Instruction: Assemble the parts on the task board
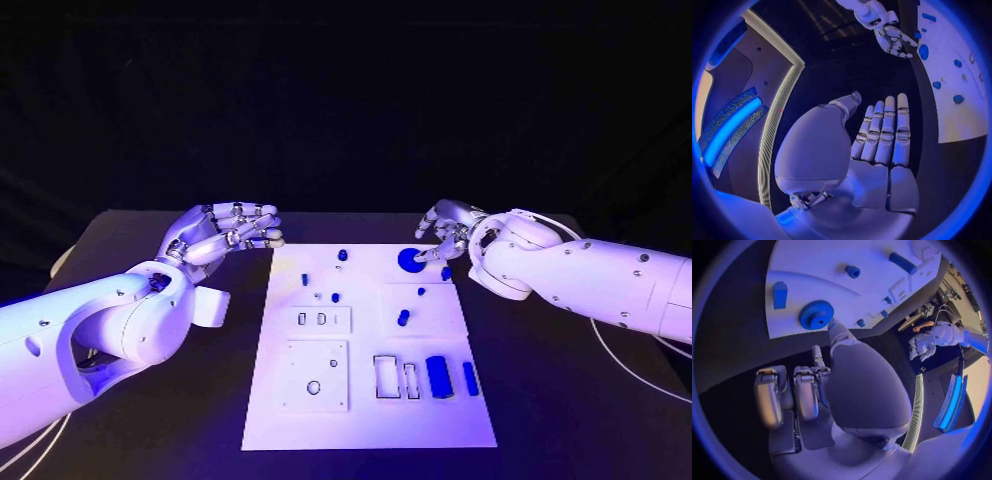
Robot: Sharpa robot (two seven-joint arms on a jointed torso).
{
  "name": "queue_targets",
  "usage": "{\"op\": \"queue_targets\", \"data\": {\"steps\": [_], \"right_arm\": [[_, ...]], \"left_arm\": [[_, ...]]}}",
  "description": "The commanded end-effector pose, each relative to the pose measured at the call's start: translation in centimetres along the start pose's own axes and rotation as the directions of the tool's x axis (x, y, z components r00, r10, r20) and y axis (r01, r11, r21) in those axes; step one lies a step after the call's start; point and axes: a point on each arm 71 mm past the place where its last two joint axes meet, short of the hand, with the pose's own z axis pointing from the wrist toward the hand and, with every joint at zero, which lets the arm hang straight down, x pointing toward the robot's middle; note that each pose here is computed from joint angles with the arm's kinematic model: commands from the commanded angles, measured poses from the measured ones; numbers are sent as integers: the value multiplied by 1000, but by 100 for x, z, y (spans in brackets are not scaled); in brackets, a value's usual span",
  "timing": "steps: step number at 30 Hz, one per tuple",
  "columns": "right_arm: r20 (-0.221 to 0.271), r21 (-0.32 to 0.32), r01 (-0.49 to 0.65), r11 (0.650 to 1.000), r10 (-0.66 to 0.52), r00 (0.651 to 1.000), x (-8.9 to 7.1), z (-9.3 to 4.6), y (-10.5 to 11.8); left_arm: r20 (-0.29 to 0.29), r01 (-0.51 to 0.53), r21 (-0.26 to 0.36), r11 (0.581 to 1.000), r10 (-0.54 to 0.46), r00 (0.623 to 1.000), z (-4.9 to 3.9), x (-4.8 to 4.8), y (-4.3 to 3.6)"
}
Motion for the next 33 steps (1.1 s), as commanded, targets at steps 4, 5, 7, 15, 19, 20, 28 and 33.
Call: {"op": "queue_targets", "data": {"steps": [4,5,7,15,19,20,28,33], "right_arm": [[-57,29,17,999,-15,998,99,47,-35],[-57,31,19,999,-17,998,109,53,-39],[-57,33,20,999,-18,998,123,60,-39],[-65,29,21,999,-19,998,188,79,8],[-70,35,25,999,-22,997,209,90,5],[-70,36,25,999,-23,997,211,92,3],[-82,41,30,999,-27,996,245,105,-8],[-88,47,33,998,-29,996,255,113,-22]], "left_arm": [[-19,15,7,1000,-15,1000,10,24,-10],[-19,15,7,1000,-15,1000,10,22,-10],[-18,15,7,1000,-15,1000,10,20,-10],[-18,14,7,1000,-14,1000,14,19,-7],[-18,14,6,1000,-14,1000,14,17,-6],[-17,14,6,1000,-14,1000,14,16,-6],[-17,14,6,1000,-14,1000,15,14,-6],[-17,14,5,1000,-14,1000,14,11,-5]]}}
